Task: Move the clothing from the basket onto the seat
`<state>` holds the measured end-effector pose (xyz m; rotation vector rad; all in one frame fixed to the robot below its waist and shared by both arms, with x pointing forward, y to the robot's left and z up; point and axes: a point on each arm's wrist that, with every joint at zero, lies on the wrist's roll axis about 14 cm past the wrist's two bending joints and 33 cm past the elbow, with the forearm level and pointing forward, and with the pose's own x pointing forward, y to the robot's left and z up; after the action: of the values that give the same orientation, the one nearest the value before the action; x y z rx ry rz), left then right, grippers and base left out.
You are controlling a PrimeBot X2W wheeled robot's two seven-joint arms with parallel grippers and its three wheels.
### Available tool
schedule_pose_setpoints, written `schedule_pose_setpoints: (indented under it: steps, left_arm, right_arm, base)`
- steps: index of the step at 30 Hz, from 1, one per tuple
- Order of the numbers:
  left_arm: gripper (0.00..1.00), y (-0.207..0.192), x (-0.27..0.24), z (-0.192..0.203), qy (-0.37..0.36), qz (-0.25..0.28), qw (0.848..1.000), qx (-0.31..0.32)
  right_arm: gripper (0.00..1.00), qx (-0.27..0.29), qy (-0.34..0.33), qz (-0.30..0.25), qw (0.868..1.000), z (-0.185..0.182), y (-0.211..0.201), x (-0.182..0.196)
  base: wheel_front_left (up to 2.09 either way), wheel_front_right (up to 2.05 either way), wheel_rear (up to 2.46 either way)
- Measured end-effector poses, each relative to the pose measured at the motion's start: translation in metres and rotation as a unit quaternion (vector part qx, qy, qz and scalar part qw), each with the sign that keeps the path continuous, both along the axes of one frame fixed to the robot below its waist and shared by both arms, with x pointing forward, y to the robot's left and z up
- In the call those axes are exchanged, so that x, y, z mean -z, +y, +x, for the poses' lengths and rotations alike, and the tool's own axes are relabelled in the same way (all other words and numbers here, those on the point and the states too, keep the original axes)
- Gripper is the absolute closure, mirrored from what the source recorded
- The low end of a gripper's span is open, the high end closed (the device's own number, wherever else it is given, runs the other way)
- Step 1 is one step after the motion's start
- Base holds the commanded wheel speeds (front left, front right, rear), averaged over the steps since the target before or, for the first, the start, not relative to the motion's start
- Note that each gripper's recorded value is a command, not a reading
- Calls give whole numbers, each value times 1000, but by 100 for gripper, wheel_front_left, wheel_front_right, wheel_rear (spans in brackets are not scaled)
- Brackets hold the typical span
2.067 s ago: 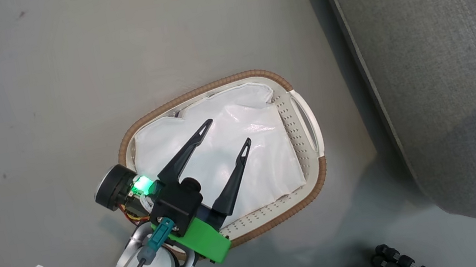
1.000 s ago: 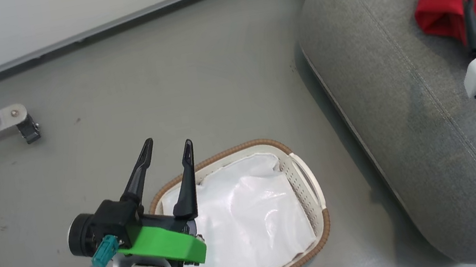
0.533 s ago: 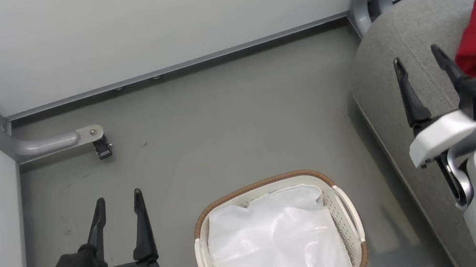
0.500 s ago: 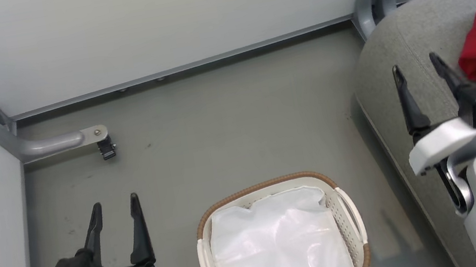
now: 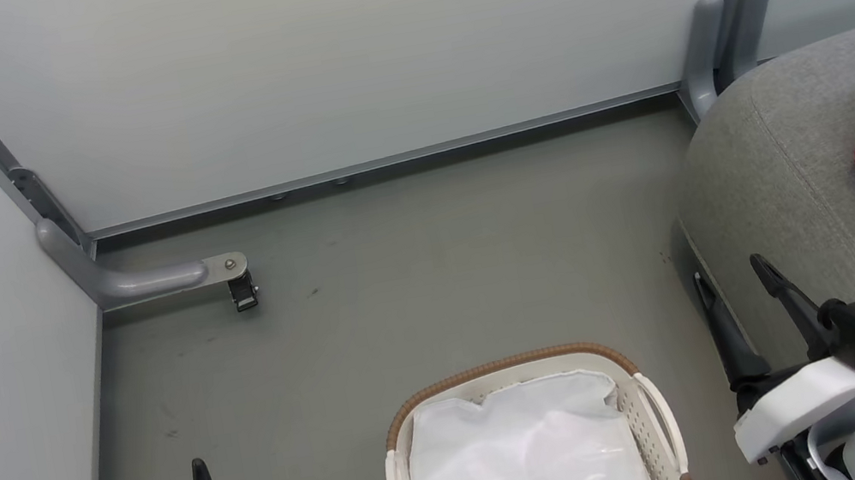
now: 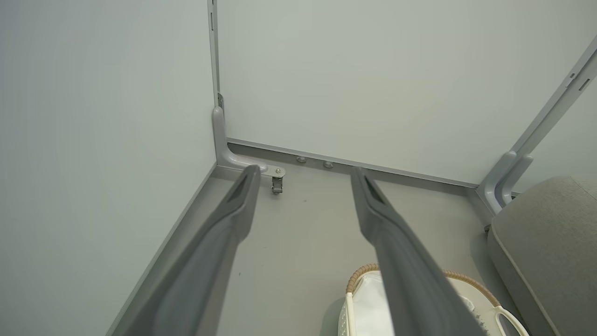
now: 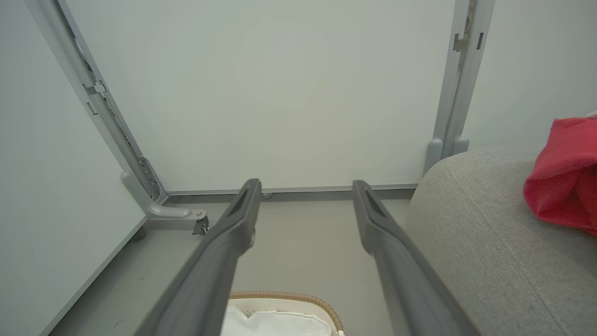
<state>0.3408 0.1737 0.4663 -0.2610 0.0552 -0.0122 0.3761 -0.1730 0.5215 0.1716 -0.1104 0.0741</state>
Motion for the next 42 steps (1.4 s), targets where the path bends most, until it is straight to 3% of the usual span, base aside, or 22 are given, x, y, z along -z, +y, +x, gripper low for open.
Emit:
schedule_pose_setpoints:
  steps: [23,24,30,42]
  left_arm:
    - [0,-2,3,-5,4,-9,1000,3]
    - [100,-2,4,-5,5,-10,1000,2]
    - [100,-3,20,-10,34,-15,999,2]
    - [100,6,22,-7,51,-112,992,-30]
  right_arm:
    - [0,-12,10,-16,1000,-9,8,8]
    - [100,-12,11,-16,1000,-9,8,8]
    - [100,-11,47,-6,999,-17,9,31]
    - [100,12,70,105,992,-16,-2,35]
  base:
    - [0,0,0]
    - [0,0,0]
    - [0,0,0]
    - [0,0,0]
